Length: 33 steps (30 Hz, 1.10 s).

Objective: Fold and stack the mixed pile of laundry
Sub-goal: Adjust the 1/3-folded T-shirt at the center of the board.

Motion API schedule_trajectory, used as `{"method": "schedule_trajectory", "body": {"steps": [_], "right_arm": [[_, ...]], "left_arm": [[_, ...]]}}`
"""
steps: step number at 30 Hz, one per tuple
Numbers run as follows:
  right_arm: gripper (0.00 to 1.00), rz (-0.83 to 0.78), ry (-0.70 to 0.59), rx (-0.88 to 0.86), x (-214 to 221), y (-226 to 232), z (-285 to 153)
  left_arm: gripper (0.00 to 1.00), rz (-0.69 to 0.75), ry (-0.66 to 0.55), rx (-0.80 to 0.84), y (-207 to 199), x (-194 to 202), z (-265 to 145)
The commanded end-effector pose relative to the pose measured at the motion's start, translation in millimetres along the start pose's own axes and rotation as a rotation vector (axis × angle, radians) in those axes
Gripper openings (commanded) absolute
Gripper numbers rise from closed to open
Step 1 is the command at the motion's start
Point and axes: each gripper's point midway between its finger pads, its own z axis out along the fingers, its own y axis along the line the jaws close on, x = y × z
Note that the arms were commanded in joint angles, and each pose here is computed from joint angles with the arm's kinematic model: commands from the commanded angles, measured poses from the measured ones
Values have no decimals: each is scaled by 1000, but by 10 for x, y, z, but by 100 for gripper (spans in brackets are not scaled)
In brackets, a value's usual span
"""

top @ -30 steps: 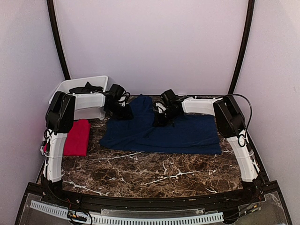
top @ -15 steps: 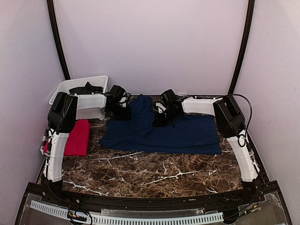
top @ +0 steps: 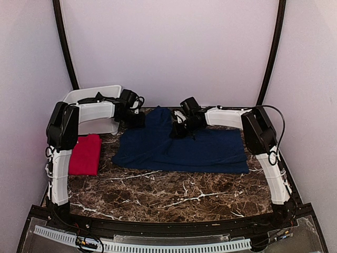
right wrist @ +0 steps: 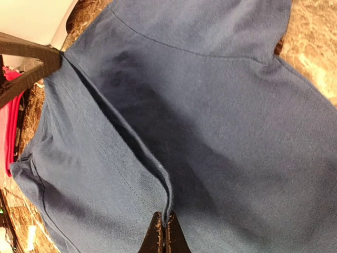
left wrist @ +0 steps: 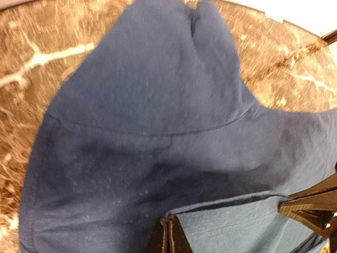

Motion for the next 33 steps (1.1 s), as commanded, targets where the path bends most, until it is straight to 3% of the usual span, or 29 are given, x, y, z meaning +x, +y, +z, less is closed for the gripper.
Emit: {"method": "schedule_trajectory", "body": {"steps": [1,11,20,23,26,29,33], "right_arm": [[0,-43,-111,-18,-382,130,-193],[0,-61,-177,-28,-601,143,-260],[2,-47,-118,-52,-515,105,-68],[23,-50,-93,-53,-450,121,-113],[50,-61,-96,-25,-401,105,-295],[55,-67,-108,3,-344,46,-585],[56,-98,-82,50,-107,-10,-1002]], "left_arm": [[0,27,-99,3,-102,-256,-271],[0,47,-133,0,-110,-349,-259],[0,38,-96,-56,46,-218,-88],[0,40,-94,-51,37,-218,-68],[20,31,-79,-78,75,-218,-91],[38,22,-81,-93,59,-282,-218],[46,62,-80,-44,-99,-234,-453]]}}
